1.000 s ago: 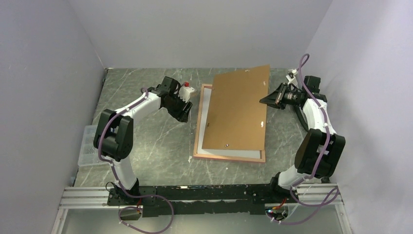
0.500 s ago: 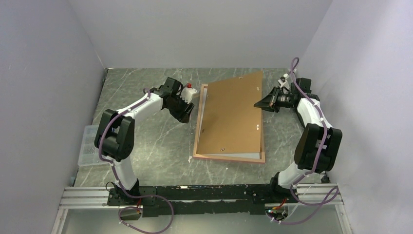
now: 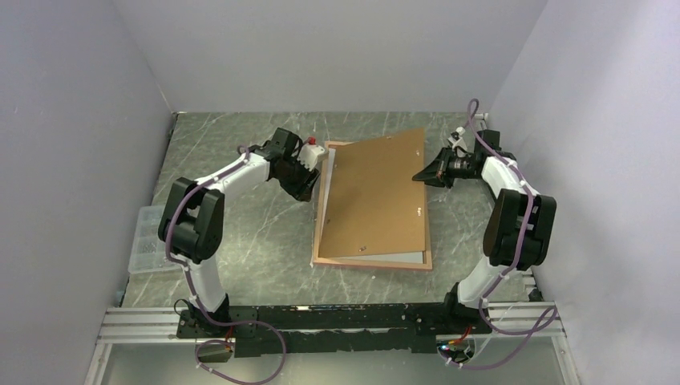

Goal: Put the photo into the frame

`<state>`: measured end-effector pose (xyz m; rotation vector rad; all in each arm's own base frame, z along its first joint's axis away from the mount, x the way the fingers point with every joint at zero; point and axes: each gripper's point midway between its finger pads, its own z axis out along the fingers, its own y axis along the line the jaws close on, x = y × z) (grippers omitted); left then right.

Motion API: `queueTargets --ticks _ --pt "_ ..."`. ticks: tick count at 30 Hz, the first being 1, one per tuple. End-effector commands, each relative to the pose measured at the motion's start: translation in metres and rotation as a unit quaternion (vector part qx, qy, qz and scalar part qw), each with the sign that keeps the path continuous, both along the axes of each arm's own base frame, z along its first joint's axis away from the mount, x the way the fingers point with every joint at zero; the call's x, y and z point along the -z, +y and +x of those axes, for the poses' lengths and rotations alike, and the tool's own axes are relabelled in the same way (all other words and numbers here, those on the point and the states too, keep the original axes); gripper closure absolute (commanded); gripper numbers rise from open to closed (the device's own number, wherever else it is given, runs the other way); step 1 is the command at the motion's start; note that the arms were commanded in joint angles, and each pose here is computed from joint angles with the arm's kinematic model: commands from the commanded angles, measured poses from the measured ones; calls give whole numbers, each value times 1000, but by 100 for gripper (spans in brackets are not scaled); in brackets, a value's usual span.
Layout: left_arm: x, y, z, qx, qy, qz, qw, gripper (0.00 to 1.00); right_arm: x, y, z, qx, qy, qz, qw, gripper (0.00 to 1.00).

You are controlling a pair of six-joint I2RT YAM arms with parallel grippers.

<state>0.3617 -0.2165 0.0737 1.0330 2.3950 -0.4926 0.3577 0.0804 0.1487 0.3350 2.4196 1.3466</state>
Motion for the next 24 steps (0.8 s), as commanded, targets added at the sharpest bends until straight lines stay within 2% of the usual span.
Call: queueTargets --ticks 1,10,18,24 --pt "-2 -3 16 -7 -26 3 1000 46 -2 13 4 -34 -17 -18 999 100" --pt "20 23 32 -59 -39 60 996 52 8 28 7 -47 -6 -24 999 100" --pt "38 36 48 -96 -26 72 992 53 13 65 8 -88 -8 -13 996 100" --pt "49 66 63 -148 -15 87 985 56 14 98 3 -113 -13 4 993 100"
